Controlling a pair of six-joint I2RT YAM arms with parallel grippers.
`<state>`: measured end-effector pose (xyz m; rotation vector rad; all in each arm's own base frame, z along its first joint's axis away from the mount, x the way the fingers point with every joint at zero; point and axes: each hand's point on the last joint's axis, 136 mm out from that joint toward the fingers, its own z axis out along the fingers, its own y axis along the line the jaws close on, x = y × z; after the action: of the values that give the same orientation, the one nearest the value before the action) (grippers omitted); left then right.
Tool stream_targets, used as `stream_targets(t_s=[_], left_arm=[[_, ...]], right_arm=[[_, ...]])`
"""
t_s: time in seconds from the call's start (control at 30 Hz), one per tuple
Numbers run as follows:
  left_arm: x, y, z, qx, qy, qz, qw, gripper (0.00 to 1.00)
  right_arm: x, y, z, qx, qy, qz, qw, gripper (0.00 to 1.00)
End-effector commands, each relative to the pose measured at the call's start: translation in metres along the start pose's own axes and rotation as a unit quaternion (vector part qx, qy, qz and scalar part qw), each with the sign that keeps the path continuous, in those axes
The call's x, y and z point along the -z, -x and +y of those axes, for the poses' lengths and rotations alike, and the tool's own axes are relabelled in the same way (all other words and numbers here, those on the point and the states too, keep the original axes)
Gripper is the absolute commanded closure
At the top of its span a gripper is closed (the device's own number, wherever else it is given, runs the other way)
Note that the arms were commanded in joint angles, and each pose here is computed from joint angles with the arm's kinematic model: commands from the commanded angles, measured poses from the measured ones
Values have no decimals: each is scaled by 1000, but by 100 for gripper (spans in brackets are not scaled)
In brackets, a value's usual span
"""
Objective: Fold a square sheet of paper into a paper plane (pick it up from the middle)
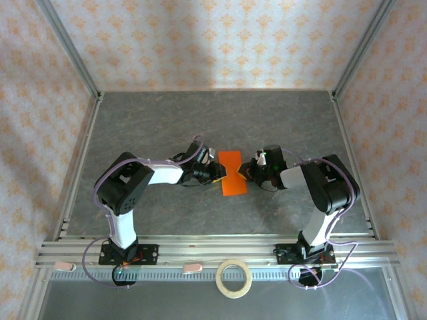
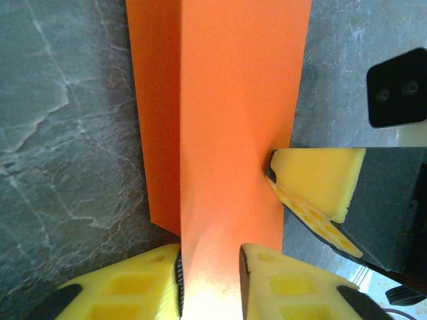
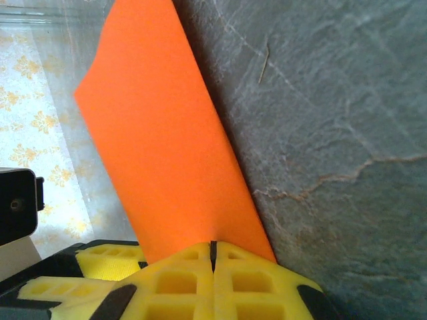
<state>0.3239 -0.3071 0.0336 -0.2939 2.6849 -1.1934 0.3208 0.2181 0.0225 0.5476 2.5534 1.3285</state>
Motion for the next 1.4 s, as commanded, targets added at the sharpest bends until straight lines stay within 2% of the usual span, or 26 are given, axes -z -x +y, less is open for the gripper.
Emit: stream_targets(t_s=[0.0,0.7,1.23,1.37], left_arm=[[2,1,-10,-3,-16,-5,1000,74],[7,-2,-7,7,-15,-10,1000,84],[11,-14,-17,8,-48,2,999,84],[12,-11,-14,6,-37,-5,999,89]], right_arm=[[2,-14,-33,-39,-50,10,998,95],[2,-12,-26,-41,-37,8,998,93],[1,-12,-28,-44,-38,7,998,92],[2,-12,-25,-42,-34,7,998,91]])
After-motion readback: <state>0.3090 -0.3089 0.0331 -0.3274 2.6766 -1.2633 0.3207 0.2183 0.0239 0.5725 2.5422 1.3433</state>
